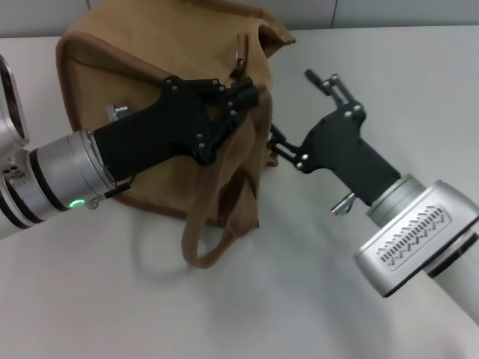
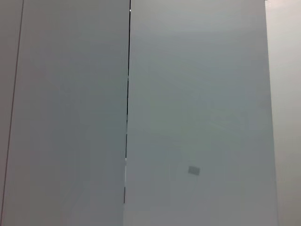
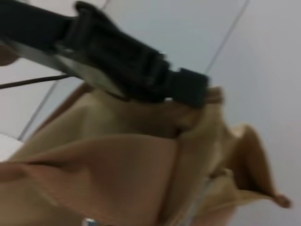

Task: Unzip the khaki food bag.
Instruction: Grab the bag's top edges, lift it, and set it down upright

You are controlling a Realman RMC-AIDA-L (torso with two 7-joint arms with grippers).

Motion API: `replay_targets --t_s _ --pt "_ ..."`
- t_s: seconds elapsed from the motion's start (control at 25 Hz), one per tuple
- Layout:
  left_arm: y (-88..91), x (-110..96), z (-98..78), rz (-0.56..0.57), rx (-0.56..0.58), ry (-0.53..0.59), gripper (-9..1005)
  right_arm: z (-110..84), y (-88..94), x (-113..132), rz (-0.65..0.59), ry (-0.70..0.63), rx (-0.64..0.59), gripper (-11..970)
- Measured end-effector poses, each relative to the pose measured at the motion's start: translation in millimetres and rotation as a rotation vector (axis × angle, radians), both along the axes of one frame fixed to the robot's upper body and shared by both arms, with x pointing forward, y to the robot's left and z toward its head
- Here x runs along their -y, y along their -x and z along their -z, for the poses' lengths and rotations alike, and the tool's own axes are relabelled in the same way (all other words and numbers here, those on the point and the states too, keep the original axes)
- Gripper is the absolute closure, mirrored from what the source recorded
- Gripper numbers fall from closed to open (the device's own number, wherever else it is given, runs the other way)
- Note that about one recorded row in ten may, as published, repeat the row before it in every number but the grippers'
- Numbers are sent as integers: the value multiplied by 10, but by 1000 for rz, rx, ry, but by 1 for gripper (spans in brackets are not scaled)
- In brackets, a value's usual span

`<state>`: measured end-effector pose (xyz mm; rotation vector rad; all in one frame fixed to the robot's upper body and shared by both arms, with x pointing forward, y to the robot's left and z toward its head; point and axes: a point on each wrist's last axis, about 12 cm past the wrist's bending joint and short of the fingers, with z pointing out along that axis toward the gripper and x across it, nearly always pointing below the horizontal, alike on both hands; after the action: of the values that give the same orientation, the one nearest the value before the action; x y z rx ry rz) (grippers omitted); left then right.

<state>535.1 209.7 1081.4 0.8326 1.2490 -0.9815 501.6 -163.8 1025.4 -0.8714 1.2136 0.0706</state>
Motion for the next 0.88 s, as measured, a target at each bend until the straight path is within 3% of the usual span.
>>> replay_targets --t_s 0.24,0.68,0.88 --pt "3 2 -3 4 2 2 939 -20 -30 -135 -51 18 -6 115" --pt "16 2 14 1 -5 2 944 -91 -37 -191 -36 -37 9 116" --pt "23 0 23 0 -8 1 944 -84 -10 -230 -74 -21 13 265"
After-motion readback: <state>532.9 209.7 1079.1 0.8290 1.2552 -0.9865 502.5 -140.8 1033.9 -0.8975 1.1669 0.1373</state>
